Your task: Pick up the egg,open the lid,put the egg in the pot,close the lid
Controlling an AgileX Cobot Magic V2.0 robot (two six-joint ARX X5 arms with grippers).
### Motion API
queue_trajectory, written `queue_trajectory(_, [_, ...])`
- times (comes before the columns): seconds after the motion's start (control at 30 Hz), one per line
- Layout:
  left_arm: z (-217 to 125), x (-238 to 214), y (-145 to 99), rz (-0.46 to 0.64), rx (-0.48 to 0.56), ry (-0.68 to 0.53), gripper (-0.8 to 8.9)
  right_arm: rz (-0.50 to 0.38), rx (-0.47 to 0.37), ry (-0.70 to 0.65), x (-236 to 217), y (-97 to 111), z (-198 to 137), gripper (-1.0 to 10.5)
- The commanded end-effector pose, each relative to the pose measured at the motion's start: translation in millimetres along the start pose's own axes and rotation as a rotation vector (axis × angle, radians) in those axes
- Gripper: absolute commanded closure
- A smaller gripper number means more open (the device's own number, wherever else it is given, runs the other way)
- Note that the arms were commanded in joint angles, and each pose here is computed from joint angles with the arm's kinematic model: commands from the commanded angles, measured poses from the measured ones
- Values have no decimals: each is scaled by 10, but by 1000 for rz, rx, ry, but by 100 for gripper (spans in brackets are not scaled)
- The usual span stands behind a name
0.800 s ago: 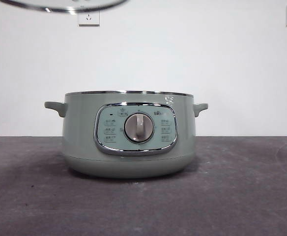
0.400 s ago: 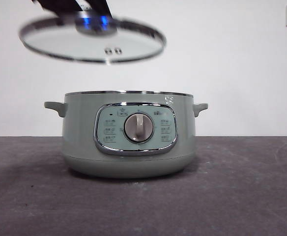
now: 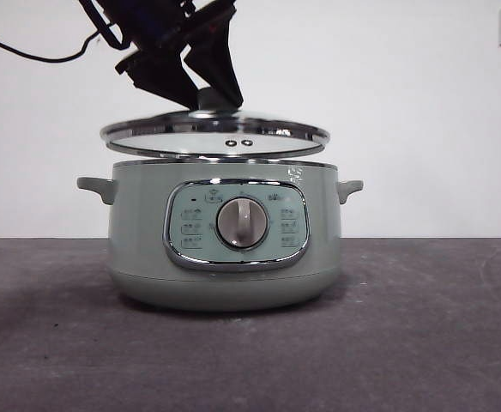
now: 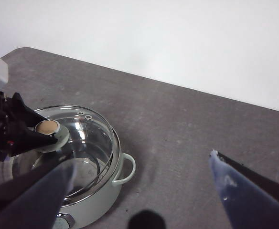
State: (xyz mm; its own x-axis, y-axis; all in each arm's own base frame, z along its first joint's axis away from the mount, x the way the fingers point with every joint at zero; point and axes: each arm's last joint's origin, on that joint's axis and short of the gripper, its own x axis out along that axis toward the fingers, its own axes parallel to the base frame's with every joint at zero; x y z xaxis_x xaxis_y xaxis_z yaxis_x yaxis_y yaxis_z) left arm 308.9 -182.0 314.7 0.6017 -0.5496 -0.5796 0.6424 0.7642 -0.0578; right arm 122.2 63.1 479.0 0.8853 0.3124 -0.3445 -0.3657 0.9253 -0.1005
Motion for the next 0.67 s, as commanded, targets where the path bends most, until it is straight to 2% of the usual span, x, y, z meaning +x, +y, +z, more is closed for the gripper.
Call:
queue_trajectory(0.03, [67, 2, 1, 0, 7, -61, 822, 1, 13, -4, 2, 1, 3, 474])
queue_trajectory(0.67, [3, 111, -94, -2, 13, -5, 822, 2, 8, 3, 28, 5, 4, 474])
